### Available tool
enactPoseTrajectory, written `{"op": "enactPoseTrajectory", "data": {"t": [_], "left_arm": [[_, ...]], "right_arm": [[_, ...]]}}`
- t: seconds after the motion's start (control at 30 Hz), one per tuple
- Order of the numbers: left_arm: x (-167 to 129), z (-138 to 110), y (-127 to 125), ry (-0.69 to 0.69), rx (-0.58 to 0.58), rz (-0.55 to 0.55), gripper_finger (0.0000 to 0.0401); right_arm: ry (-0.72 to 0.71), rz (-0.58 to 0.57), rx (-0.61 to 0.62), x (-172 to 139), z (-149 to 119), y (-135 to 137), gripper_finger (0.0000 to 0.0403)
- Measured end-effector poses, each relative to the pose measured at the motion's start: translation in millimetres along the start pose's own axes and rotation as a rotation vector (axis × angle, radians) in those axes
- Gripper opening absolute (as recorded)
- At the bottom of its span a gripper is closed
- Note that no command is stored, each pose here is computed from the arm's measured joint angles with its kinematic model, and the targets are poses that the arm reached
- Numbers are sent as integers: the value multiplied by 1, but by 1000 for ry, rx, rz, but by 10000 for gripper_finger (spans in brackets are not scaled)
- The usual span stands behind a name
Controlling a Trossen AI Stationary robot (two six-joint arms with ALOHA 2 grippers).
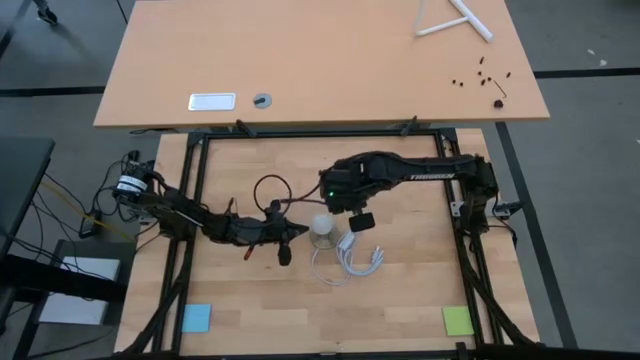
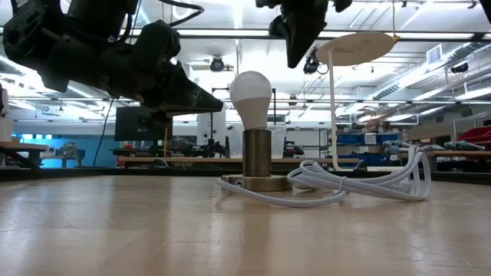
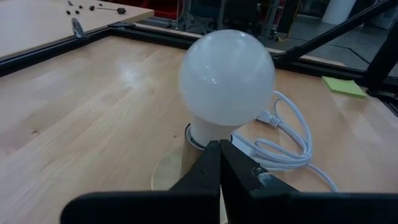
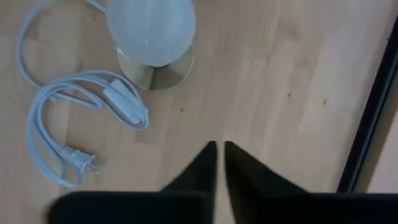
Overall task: Screw lightbulb
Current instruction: Insert the white lightbulb into the golden lamp
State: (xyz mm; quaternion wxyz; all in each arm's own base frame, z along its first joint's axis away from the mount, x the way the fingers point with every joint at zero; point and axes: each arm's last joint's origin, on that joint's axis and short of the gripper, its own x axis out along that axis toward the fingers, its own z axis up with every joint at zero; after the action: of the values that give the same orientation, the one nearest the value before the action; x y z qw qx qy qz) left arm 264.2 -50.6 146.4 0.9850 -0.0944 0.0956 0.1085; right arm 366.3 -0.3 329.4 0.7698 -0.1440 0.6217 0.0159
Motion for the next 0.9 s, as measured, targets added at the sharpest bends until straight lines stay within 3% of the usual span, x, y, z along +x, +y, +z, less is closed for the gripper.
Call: {"op": "enactPoseTrajectory", "data": {"t": [0.07,0.33,0.57,0.7,0.9], "left_arm": [[0,0,1,1,0,14,4],[1,0,5,-16,-22,87,4],[8,10,4,-36,-43,37,4],[16,12,2,-7,-6,37,4],[17,12,3,1,-3,43,4]], "right_arm": [[-17,12,11,-5,-3,-4,10],[-123,-4,97,-9,3,-12,28],[-182,98,33,8,17,-10,24],[-156,121,16,18,22,-3,45],[-181,122,-4,16,26,4,109]]}}
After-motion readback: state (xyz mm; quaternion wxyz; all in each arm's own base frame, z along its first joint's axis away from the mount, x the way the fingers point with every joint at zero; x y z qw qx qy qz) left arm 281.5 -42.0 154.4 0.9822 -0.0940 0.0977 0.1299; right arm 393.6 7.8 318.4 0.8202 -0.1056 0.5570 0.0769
